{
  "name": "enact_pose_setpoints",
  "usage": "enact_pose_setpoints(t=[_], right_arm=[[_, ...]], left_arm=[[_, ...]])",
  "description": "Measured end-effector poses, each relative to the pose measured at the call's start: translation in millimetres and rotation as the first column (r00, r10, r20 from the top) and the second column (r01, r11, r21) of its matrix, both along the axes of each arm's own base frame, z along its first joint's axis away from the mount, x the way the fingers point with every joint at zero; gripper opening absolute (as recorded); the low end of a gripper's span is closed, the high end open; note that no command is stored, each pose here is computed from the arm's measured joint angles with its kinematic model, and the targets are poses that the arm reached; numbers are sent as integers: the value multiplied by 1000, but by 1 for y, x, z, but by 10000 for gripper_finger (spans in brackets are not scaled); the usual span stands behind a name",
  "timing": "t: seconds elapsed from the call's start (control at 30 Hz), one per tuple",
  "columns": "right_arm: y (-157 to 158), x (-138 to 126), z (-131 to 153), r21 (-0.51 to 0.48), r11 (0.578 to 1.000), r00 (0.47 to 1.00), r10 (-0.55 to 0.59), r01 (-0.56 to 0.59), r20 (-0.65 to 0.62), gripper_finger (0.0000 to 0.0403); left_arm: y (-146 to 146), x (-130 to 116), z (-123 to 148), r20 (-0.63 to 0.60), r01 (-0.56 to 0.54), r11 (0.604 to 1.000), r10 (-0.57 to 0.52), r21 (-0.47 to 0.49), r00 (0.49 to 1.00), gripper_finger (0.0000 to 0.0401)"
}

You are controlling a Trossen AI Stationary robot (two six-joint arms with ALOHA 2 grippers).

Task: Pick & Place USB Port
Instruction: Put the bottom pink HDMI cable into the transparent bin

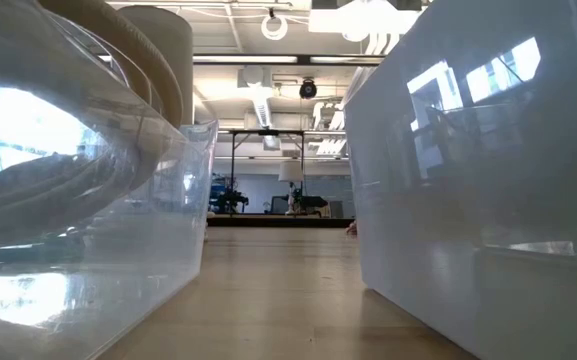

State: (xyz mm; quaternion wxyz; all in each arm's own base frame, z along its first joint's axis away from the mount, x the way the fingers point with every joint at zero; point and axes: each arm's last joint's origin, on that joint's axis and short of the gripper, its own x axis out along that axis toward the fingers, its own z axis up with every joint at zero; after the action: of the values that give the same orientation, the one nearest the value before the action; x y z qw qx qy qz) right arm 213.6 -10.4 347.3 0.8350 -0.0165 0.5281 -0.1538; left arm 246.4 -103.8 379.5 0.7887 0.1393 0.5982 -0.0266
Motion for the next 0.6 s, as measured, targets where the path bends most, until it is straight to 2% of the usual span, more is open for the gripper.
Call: enact_pose_setpoints(t=[0.17,0.27,0.4,0.5,0.6], right_arm=[[3,1,0,-3,1000,1000,12,-12,6,149],[4,2,1,-1,1000,1000,12,-12,18,149],[7,2,1,18,1000,999,-16,16,30,149],[11,2,0,54,998,999,-15,13,36,149],[18,1,0,92,996,999,3,-7,36,149]], left_arm=[[25,18,-32,-165,-89,995,82,-35,983,192],[38,23,-51,-243,-68,992,42,-102,969,192],[51,33,-79,-244,-23,979,-27,-202,969,192],[60,38,-95,-221,-14,974,-38,-228,975,192],[67,41,-110,-196,8,977,-51,-214,979,192]])
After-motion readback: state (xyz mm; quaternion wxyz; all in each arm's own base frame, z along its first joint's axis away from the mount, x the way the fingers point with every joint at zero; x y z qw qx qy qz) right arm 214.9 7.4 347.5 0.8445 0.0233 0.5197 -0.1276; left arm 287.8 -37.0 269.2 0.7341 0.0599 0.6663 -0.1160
